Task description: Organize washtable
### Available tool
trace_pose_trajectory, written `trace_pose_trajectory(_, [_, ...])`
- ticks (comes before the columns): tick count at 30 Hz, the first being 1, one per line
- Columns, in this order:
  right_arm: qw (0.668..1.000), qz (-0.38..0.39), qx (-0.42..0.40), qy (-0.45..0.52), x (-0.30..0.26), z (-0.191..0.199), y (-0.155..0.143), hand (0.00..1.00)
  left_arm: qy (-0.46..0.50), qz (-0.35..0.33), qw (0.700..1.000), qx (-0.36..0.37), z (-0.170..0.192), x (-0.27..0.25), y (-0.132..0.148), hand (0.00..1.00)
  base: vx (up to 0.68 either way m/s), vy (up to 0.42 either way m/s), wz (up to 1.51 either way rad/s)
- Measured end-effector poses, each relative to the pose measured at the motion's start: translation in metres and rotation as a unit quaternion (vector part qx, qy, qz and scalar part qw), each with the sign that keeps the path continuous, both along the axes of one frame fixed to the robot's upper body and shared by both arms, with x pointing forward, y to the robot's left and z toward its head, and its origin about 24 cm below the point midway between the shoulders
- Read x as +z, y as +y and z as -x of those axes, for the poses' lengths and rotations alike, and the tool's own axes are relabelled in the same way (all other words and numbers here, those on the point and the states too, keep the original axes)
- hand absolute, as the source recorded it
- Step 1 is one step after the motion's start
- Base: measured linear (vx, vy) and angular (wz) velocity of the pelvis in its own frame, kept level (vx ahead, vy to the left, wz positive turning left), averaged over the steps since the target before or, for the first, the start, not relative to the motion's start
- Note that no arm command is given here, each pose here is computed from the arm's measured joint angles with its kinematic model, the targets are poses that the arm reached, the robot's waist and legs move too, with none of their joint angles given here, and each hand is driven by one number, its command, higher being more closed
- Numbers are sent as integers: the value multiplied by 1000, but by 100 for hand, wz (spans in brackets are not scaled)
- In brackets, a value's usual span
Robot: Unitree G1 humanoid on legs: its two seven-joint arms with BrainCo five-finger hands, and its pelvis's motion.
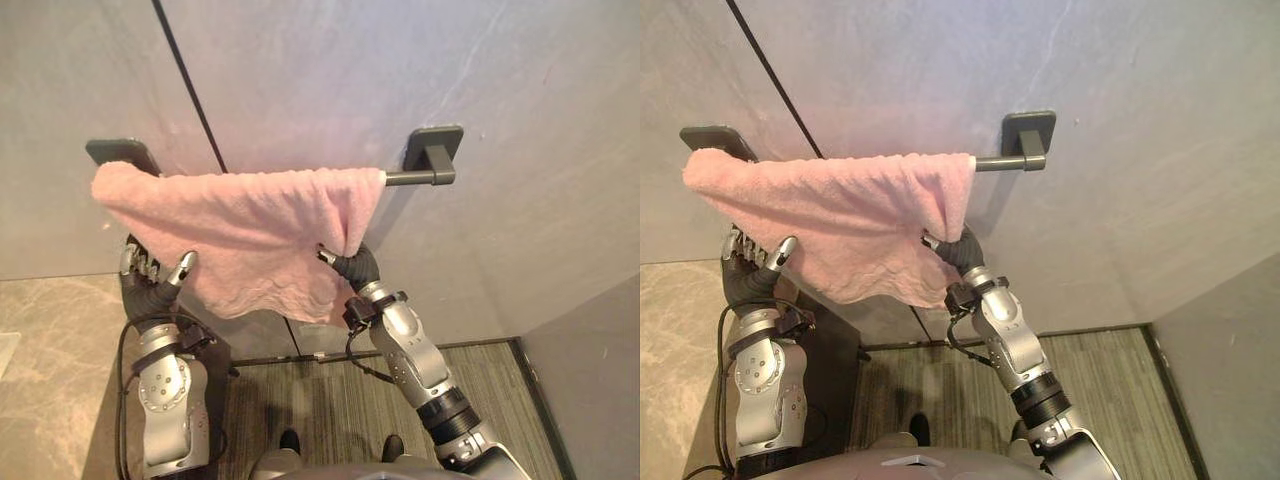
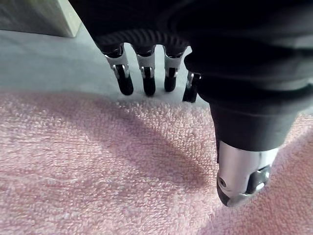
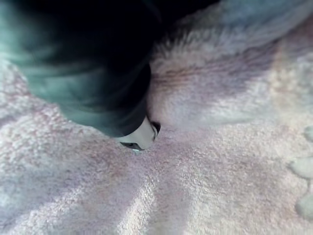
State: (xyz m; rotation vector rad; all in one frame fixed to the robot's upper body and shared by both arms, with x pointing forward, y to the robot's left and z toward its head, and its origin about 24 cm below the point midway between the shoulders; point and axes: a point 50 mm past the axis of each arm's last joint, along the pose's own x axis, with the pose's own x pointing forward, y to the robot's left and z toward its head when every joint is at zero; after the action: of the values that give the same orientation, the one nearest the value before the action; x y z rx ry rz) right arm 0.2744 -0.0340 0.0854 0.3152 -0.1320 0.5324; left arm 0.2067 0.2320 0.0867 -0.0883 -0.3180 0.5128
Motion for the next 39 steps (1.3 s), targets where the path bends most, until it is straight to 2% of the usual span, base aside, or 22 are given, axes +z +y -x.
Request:
trace_pose_trajectory(4, [1000, 0, 7, -3, 1, 2, 3, 100, 5, -13, 999, -31, -5, -1, -9, 100, -25, 19, -9])
trace_pose_trajectory(9, [1000, 6, 30, 0, -2, 7, 10, 100, -3, -28, 989, -145, -24, 3, -46, 100, -4, 3, -8])
trace_pose_trajectory(28, [1000, 13, 19, 20, -18, 18, -4, 100, 25, -14, 990, -137, -22, -11, -43, 100, 2, 0, -2])
trace_pose_trajectory(39, [997, 57, -48, 7, -19, 6, -25, 100, 40, -35, 984, -169, -21, -17, -47, 100, -9, 0, 6])
